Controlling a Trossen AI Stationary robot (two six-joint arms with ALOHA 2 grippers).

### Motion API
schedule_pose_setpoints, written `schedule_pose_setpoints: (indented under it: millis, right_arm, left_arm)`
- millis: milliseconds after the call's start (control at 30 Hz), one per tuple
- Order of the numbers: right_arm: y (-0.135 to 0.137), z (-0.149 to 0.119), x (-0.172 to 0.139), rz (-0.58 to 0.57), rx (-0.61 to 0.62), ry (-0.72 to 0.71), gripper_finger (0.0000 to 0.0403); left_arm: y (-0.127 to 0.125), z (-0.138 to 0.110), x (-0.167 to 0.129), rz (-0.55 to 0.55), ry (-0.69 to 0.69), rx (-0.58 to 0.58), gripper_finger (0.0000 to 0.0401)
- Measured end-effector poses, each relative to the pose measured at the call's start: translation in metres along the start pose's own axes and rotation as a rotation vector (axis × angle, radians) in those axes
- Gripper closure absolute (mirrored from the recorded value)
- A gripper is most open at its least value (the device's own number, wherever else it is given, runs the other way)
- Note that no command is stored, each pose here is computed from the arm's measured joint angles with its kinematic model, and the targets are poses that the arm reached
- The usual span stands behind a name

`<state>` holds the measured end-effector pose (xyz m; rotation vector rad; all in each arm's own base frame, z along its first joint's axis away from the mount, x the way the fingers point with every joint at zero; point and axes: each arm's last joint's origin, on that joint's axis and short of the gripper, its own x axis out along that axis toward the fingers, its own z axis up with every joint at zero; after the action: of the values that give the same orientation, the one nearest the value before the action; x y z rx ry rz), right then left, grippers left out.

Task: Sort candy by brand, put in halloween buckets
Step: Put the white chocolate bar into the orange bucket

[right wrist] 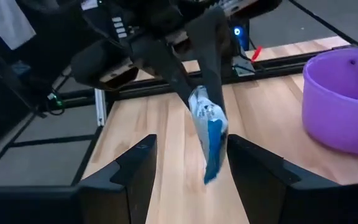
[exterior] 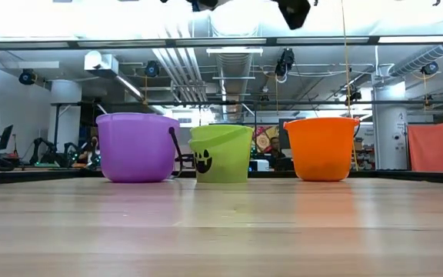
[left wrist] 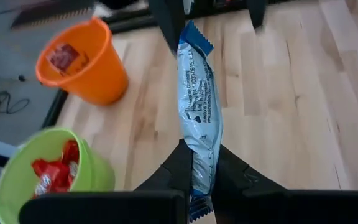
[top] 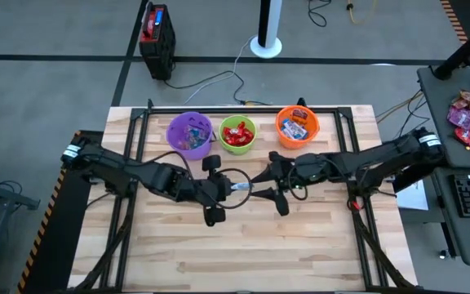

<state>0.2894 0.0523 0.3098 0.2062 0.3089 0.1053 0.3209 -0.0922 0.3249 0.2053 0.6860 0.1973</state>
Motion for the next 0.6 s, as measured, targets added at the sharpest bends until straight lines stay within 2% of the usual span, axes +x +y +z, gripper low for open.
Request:
schedule_pose_setpoints:
  millis: [233,333,500,600]
  right_arm:
    - [0.002,0.006,0.022,-0.02,-0.034,0.015,0.0231]
    - [0.001,0.009,0.028,-0.028,-0.043,0.021,0.027]
    - [-0.003,0.013,0.028,-0.041,-0.05,0.026,0.0368]
    - [-0.005,0.014,0.027,-0.055,-0.047,0.019,0.0373]
  left_arm:
    - [0.001,0.005,0.001,-0.002,-0.03,0.01,0.0387]
    - [0.001,0.005,0.0,-0.004,-0.027,0.012,0.0387]
    - [0.002,0.005,0.0,-0.001,-0.025,0.028,0.0386]
    - [0.002,0.005,0.0,0.0,-0.027,0.027,0.0381]
